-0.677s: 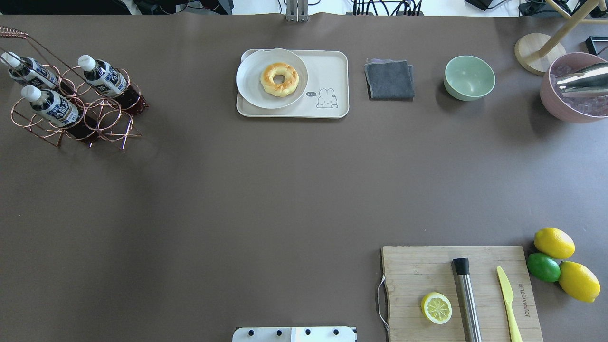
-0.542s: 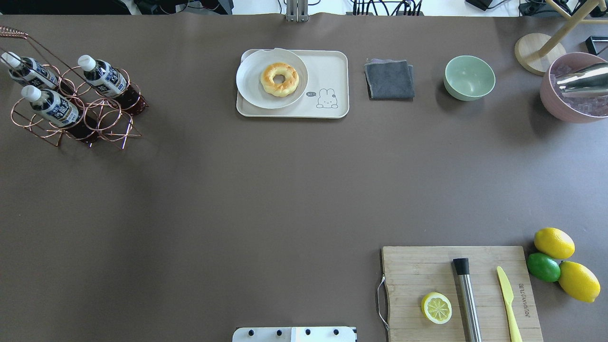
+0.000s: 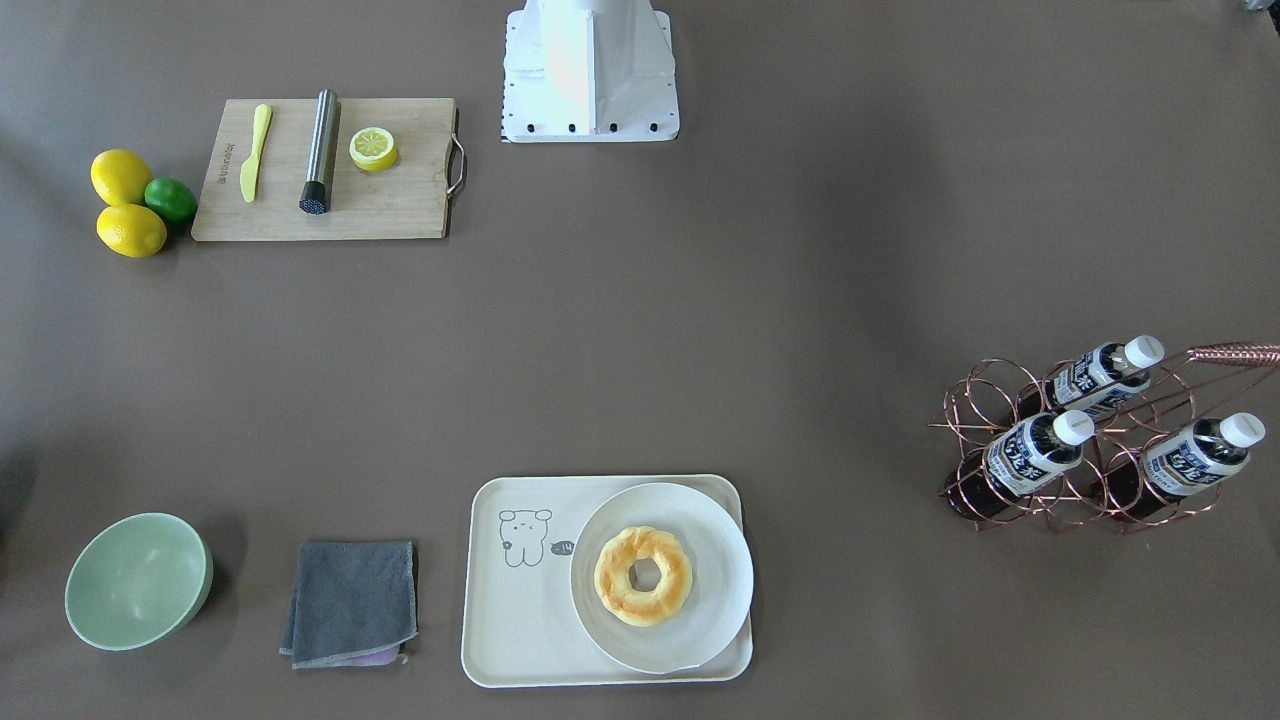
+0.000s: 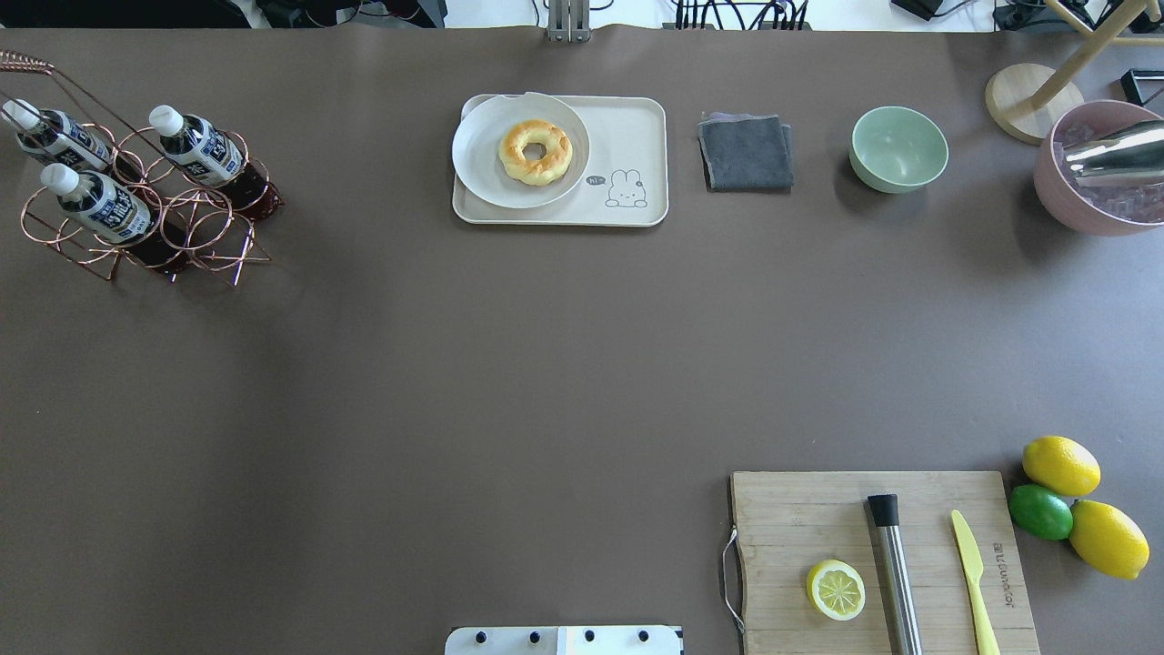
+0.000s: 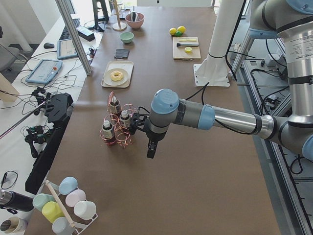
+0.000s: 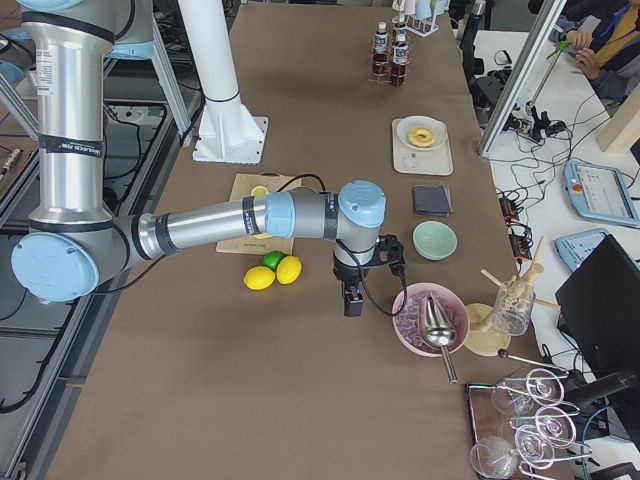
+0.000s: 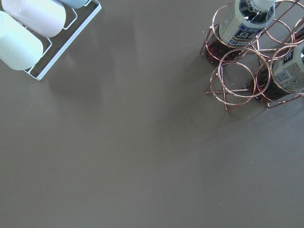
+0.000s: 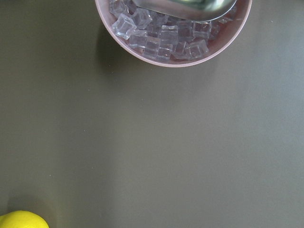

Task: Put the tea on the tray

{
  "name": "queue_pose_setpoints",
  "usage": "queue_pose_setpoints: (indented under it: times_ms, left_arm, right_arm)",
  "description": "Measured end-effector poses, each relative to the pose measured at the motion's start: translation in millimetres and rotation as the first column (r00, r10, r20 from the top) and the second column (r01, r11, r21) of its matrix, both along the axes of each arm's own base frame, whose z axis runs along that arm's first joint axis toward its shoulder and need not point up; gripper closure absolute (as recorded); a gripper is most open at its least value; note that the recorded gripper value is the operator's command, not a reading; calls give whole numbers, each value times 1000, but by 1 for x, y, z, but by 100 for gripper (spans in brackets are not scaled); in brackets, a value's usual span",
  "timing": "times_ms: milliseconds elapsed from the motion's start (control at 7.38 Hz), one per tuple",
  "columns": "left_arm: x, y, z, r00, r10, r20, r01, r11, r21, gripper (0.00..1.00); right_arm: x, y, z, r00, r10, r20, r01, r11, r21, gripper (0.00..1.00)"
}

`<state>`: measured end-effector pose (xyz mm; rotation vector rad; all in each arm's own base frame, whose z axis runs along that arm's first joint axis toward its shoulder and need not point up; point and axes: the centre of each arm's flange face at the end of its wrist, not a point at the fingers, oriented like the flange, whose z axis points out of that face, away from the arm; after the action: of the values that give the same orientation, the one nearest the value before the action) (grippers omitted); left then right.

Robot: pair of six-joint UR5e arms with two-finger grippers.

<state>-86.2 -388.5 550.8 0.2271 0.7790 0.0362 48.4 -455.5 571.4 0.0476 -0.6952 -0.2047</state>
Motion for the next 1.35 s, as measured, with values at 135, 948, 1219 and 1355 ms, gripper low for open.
queue_pose_setpoints:
  times_ms: [135,948,1219,1355]
  left_arm:
    - [4,0,1,1000,4,-1,-4,1000,-8,3]
    - [13,-3,-2,1000,-13,-19,12,999,-44,4]
    - [15,-3,-2,1000,0,-17,-1,999,-33,3]
    - [19,-4,-2,999,38,-11,-38,999,-6,3]
  right_arm:
    - [0,1,2,1000,-2,0,2,1000,-4,0]
    - [0,14,3,1000,4,3,-4,1000,-12,0]
    - [0,14,2,1000,4,8,-4,1000,-12,0]
    - [-1,15,0,1000,4,18,-4,1000,-9,0]
